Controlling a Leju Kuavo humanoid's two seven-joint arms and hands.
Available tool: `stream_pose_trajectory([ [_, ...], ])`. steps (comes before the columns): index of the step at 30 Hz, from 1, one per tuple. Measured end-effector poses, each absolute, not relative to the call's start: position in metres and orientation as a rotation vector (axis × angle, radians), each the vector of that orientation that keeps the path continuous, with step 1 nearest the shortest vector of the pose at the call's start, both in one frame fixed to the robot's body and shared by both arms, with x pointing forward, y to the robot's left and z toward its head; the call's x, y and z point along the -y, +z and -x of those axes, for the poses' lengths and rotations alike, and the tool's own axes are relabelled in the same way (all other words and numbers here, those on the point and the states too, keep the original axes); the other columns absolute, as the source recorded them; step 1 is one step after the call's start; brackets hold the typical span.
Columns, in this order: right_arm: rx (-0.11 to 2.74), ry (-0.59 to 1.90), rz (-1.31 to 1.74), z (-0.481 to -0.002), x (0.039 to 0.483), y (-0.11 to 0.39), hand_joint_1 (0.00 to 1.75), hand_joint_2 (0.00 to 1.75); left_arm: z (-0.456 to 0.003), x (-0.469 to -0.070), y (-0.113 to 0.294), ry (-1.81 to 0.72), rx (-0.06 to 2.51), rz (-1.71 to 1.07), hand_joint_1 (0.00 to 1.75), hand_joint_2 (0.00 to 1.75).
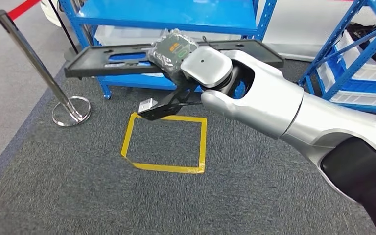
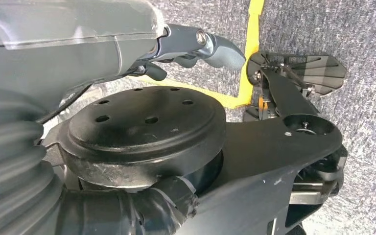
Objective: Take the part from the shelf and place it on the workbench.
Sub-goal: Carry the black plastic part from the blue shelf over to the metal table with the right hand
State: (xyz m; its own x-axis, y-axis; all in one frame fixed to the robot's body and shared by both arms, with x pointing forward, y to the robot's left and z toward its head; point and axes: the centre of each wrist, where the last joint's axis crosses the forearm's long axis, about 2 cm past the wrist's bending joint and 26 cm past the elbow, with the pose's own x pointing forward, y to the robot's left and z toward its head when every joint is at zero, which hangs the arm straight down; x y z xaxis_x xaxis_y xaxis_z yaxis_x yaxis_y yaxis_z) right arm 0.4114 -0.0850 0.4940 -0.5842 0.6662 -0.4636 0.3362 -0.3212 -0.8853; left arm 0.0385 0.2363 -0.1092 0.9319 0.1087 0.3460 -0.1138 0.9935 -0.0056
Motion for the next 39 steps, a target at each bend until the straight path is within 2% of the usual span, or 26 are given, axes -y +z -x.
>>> stream_pose_trajectory([
  [39,1.626,2.031,1.311,-0.4141,0.0868,0.4868,1.75,1.75,-0.0420,-0.2324,-0.1084,0.081,0.367,0.001,0.00,1.75],
])
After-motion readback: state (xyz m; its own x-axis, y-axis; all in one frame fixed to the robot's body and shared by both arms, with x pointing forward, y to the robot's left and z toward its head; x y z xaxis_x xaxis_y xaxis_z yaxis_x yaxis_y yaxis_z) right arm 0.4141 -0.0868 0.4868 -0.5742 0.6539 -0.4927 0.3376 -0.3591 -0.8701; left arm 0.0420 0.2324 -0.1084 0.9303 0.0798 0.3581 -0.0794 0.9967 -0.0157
